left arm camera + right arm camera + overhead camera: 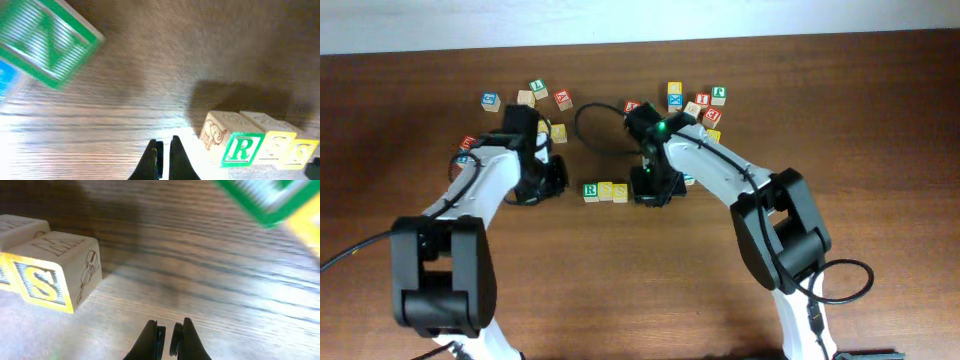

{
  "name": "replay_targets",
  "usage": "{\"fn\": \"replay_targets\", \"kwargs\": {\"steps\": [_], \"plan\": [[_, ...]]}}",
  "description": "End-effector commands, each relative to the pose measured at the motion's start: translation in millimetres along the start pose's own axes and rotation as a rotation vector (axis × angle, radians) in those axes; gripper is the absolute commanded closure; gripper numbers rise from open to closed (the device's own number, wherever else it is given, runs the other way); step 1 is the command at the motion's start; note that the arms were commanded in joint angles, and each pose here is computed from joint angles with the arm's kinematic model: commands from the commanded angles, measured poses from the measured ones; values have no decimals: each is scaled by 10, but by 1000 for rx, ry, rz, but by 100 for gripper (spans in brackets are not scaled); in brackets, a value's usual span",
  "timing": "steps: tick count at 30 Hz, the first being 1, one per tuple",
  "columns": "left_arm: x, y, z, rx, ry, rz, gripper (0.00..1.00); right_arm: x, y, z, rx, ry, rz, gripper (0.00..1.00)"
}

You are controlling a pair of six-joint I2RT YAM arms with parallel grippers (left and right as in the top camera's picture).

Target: Spell out RSS

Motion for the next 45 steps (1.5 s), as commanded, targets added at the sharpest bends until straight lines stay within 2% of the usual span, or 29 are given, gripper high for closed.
{"fn": "replay_targets", "kwargs": {"steps": [1,4,7,10,17,20,24,29,31,32,34,45], "plan": [[83,430,160,-109,-43,13,100,148,421,145,-109,79,41,96],[200,590,151,-132,-11,46,100,266,603,261,-170,96,74,96],[437,648,112,-122,104,116,100,437,812,450,-275,125,131,96],[576,673,99,-113,165,120,100,572,870,577,-351,150,178,96],[847,733,104,-123,318,128,95,854,642,622,-382,211,205,96],[914,747,93,-120,338,132,100,898,540,603,-368,221,201,96],[1022,772,86,-123,414,127,97,901,380,599,-365,224,151,96],[1168,805,60,-121,465,136,77,873,129,588,-322,184,124,96],[1189,809,42,-114,473,138,64,874,106,583,-318,186,120,96],[1188,808,37,-112,473,138,51,875,106,582,-318,187,120,96],[1188,807,24,-106,474,140,1,876,103,575,-316,187,120,96],[1187,807,17,-102,474,140,1,852,44,552,-305,179,115,96]]}}
Point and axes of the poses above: each gripper's point midway between its finger pads, its own y axis back along the fingers, its own x axis along the line the jaws close on, z = x × y, the point moved 4 cm from there along y, back along the fingers, and after that the axes turned 4 degrees about -y, right-handed, at the moved point
